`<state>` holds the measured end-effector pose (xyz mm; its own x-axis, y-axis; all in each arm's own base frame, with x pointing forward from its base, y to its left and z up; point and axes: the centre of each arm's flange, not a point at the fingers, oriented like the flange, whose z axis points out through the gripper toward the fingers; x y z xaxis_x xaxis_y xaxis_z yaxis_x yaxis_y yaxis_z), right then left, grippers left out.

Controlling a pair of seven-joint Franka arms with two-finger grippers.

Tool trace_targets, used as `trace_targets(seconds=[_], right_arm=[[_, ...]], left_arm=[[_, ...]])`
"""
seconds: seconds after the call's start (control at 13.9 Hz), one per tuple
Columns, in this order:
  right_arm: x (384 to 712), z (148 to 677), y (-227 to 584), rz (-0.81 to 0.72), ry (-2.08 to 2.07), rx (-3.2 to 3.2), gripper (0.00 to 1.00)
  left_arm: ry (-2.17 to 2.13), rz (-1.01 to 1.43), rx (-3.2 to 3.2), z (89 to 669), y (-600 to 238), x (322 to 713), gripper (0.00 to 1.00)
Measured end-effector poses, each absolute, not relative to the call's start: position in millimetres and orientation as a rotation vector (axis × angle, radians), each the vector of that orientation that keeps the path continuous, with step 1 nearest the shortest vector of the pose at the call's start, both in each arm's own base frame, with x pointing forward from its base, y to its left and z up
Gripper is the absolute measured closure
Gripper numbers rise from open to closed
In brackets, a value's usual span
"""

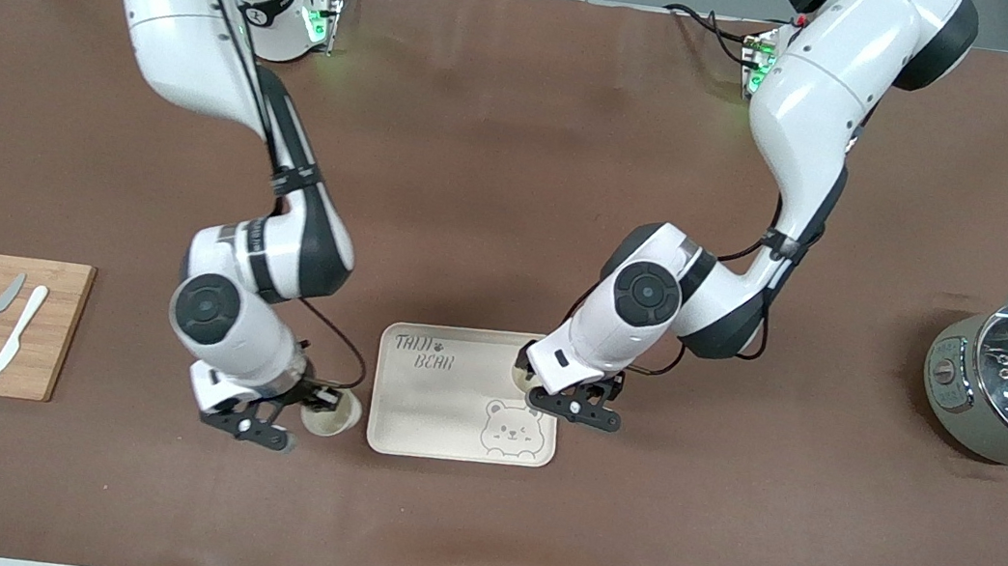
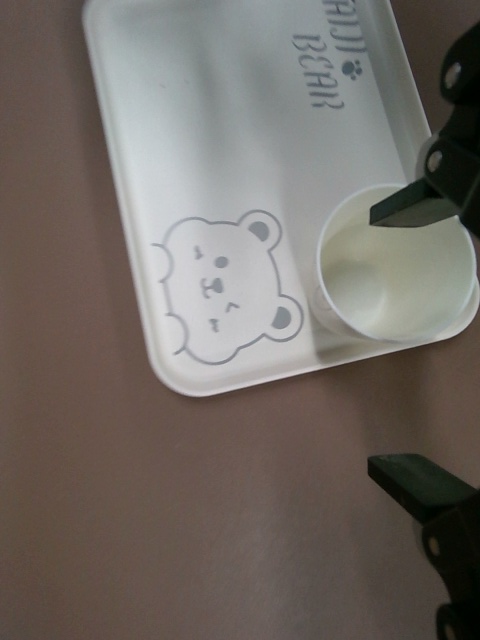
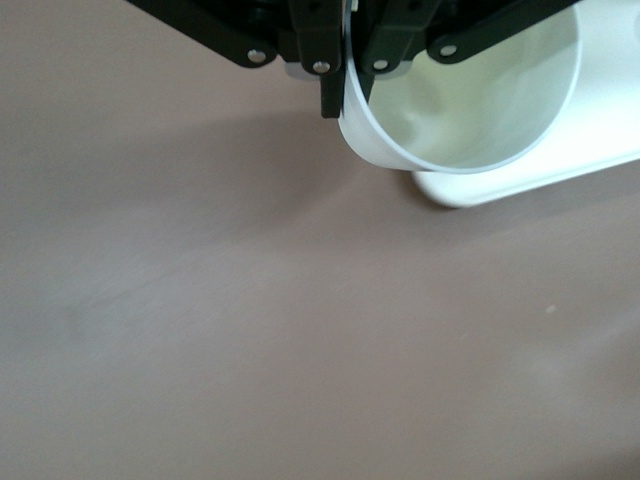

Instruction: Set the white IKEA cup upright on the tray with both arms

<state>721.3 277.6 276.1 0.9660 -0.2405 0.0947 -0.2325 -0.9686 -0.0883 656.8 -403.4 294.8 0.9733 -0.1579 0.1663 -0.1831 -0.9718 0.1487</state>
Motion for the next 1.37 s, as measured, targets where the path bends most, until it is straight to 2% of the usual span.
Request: trace_targets(seconds=[0.29,0.65,1.37], right_arm=[[708.1,275.5,309.2,-0.155,0.415,-3.032,0.96],[696.4,266.0,333.9,-0.188,0.433,-3.053,0.96],[679.0,229.5,372.6,-0.233,0.443,-3.037,0.96]], left_arm=[[-0.199,0.308,2.958,365.8,-370.5,671.1,0.0],[-0.064,0.228,3.035,423.3,-281.9,689.0,0.0],[-0.007,0.048,3.138,511.6,-158.7,673.2,0.0]])
